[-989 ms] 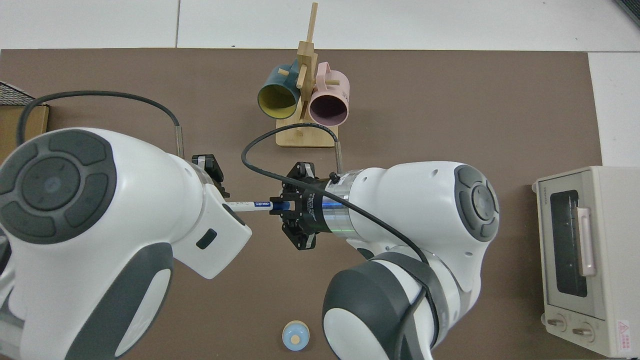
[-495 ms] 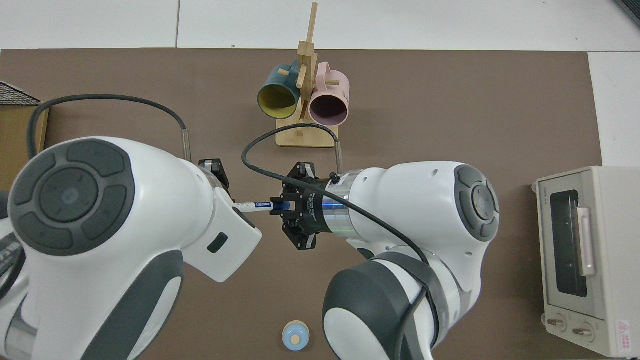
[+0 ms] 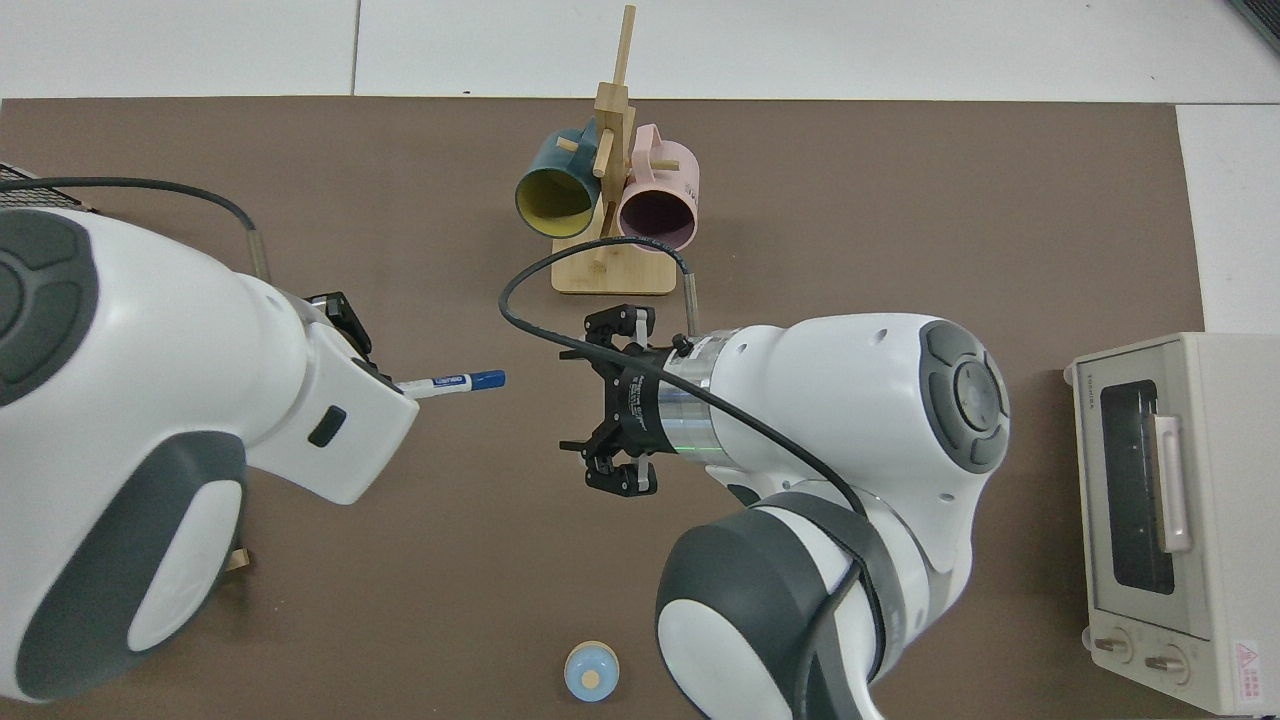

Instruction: Put markers into pen holder

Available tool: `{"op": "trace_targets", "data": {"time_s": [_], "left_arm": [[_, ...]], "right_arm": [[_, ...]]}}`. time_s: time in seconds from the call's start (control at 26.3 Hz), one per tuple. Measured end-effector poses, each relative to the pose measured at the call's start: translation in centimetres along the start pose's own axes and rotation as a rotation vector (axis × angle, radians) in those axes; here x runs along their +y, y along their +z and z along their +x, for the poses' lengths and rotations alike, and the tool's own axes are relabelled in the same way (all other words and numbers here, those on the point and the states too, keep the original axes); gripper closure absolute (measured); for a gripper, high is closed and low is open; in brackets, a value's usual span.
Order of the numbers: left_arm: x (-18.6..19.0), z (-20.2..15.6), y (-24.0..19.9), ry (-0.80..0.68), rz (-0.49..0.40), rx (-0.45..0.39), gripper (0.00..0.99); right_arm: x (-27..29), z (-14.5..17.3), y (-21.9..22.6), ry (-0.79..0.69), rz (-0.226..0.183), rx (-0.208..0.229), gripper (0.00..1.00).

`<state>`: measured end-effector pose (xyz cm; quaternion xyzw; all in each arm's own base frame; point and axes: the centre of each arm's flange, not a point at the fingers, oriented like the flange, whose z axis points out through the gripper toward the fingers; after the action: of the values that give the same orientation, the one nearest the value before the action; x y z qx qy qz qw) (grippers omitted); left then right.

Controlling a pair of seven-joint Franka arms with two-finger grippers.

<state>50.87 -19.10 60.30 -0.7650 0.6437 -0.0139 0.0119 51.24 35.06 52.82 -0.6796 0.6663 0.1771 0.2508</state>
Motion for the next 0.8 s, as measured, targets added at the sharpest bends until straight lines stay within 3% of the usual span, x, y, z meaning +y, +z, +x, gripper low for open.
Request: {"op": "trace_targets", "data": {"time_s": [0.04,0.15,0.34,0.49,0.61,0.8], "left_arm": [[-0.5,-1.0,0.1,-0.017,0.001,-0.012,0.828],[-2.2,-4.6,0.5,-0.075,0.009,-0.051,0.828],[-4.9,-11.4,0.9,-0.147,0.030,-0.132,0.828],[-6.3,-16.4,1.0,-0.191,0.042,-0.197,0.828],[-7.2,-20.3,0.8,-0.123,0.059,-0.312,0.828],[-8.7,-26.8,-0.3,-0.043,0.067,-0.440,0.828]], "right_arm": [[-0.1,0.2,-0.1,-0.015,0.003,0.019,0.14],[-0.4,1.3,-0.4,-0.088,-0.004,0.102,0.00],[-1.1,4.8,-2.6,-0.264,-0.081,0.237,0.00],[-2.3,8.4,-5.8,-0.375,-0.122,0.262,0.00],[-3.6,11.7,-8.7,-0.465,-0.132,0.280,0.00],[-5.0,16.2,-12.4,-0.643,-0.145,0.359,0.00]]}}
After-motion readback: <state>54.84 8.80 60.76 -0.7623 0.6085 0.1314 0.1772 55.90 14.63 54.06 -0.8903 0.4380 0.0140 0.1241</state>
